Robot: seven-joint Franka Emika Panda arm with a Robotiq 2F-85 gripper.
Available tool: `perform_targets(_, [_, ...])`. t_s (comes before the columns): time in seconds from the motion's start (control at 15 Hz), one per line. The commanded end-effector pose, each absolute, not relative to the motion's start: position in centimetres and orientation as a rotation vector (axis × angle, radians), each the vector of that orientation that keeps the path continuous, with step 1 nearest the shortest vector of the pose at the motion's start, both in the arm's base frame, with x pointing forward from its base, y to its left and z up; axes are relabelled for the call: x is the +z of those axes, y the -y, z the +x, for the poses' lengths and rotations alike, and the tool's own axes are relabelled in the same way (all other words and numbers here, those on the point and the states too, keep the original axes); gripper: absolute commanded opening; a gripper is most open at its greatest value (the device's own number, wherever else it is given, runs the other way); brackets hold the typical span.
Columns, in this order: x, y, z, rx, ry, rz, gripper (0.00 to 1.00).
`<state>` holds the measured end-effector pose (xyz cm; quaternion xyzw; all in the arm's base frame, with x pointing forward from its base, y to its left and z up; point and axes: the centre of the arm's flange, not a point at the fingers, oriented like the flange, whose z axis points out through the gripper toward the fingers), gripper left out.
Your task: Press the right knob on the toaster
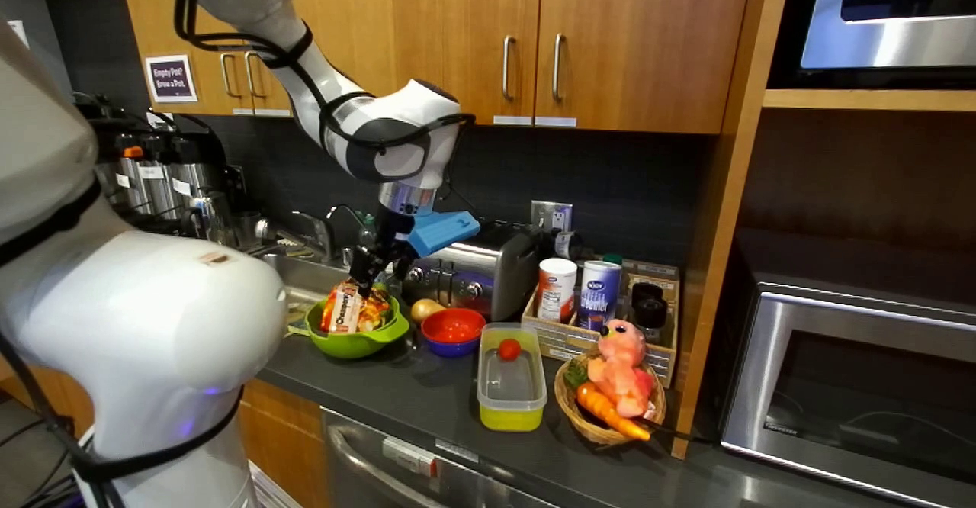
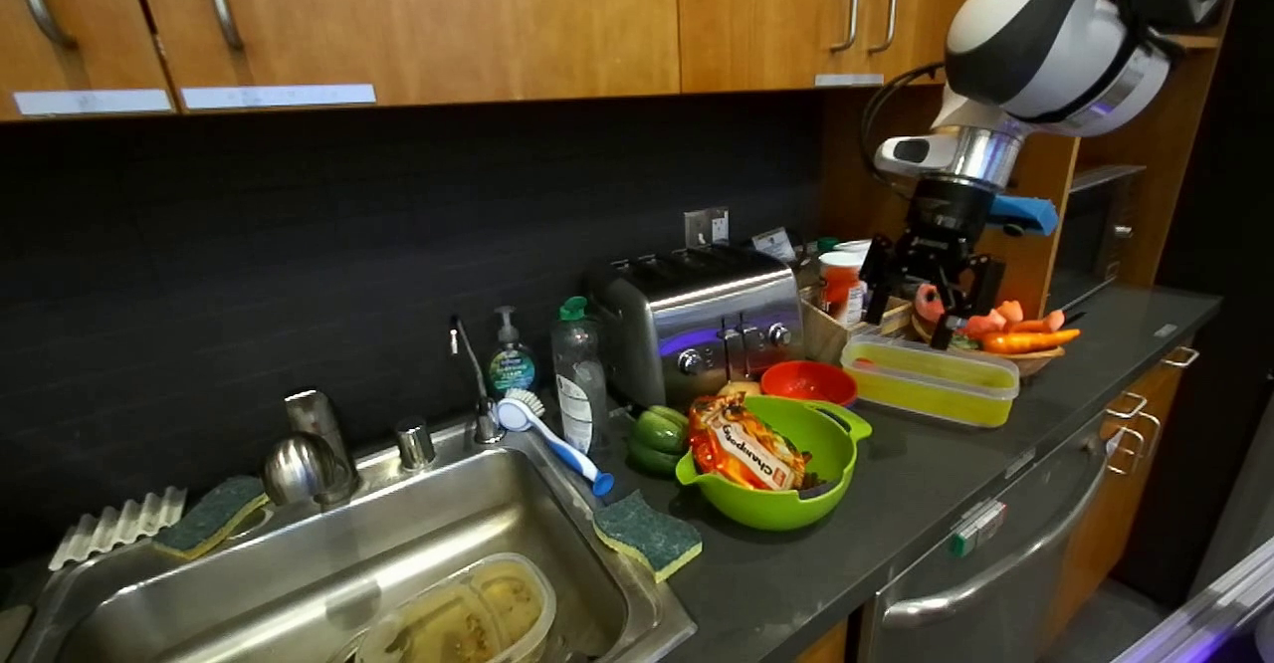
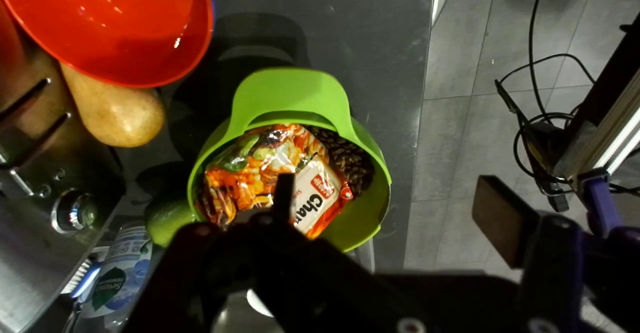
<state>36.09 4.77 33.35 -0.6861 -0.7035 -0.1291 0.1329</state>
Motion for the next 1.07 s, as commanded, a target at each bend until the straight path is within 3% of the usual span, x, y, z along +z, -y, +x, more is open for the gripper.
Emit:
perform_targets(0.0, [32.4,-4.6,37.2,-0.441,2.022,-1.993,0.61])
perform_targets(0.53, [29.8,-4.3,40.2,-0.757,1.687,-2.301,0.0])
perform_targets(1.0, [27.6,-5.1,41.4,-0.94,1.304,-2.5,0.0])
